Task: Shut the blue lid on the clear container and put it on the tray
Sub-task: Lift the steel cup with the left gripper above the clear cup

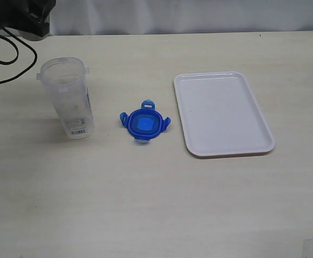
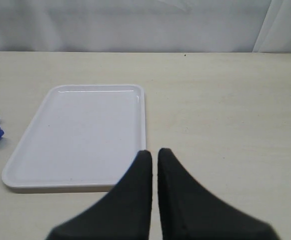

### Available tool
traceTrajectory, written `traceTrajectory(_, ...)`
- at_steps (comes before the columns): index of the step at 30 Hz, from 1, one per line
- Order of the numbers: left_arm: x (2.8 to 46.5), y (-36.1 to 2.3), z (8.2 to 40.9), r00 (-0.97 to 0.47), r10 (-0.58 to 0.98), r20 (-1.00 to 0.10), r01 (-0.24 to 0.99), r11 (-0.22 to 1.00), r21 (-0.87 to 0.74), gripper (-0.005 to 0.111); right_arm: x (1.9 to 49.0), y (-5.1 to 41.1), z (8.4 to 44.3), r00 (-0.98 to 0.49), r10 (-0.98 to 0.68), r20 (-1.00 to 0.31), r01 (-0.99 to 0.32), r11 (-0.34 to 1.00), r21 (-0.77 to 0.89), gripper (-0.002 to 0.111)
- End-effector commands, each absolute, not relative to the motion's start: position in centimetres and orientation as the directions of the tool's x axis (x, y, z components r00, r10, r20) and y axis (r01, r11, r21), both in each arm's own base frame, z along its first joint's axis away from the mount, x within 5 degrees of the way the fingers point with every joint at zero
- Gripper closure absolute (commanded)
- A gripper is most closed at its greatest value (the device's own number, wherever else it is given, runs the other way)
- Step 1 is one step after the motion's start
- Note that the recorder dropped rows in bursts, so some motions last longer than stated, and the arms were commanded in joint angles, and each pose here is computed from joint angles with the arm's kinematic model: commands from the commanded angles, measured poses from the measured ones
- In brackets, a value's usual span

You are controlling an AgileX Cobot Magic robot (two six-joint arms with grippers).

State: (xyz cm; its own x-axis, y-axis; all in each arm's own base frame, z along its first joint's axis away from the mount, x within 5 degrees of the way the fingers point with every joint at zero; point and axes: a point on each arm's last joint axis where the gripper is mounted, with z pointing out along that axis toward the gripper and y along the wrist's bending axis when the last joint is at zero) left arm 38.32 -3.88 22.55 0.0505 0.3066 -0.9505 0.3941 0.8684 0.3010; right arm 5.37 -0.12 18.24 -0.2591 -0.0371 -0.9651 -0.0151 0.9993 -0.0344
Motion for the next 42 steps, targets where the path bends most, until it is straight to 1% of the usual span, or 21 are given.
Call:
traceTrajectory(1,38.1,-4.6,24.3,0.178,0.311,-0.934,0.426,0.831,0.357,0.107,5.4,-0.1,18.2,-0.253,-0.041,-0.967,-0.018,0.999,-0.037,0.104)
traceTrajectory(8,38.0,-3.9,24.2,0.184,0.335,-0.924,0.43,0.818,0.382,0.107,5.4,-0.1,18.2,-0.253,-0.041,-0.967,-0.018,0.999,-0.037,0.104)
traceTrajectory(11,37.8,-3.5,24.3,0.223,0.346,-0.911,0.45,0.793,0.412,0.107,5.4,-0.1,18.2,-0.253,-0.041,-0.967,-0.018,0.999,-0.037,0.104)
traceTrajectory(18,37.7,-2.9,24.4,0.22,0.318,-0.922,0.464,0.798,0.385,0.107,5.4,-0.1,18.2,-0.253,-0.041,-0.967,-0.018,0.999,-0.037,0.104)
traceTrajectory(26,37.5,-3.3,24.0,0.252,0.376,-0.892,0.494,0.742,0.452,0.107,5.4,-0.1,18.2,-0.253,-0.041,-0.967,-0.018,0.999,-0.037,0.104)
traceTrajectory(33,37.5,-2.3,24.0,0.242,0.391,-0.888,0.483,0.745,0.46,0.107,5.4,-0.1,18.2,-0.253,-0.041,-0.967,-0.018,0.999,-0.037,0.104)
traceTrajectory(39,37.1,-2.6,23.5,0.266,0.447,-0.854,0.538,0.666,0.517,0.107,5.4,-0.1,18.2,-0.253,-0.041,-0.967,-0.018,0.999,-0.037,0.104)
traceTrajectory(42,37.1,-2.6,23.4,0.267,0.451,-0.852,0.542,0.661,0.52,0.107,5.4,-0.1,18.2,-0.253,-0.041,-0.967,-0.018,0.999,-0.037,0.104)
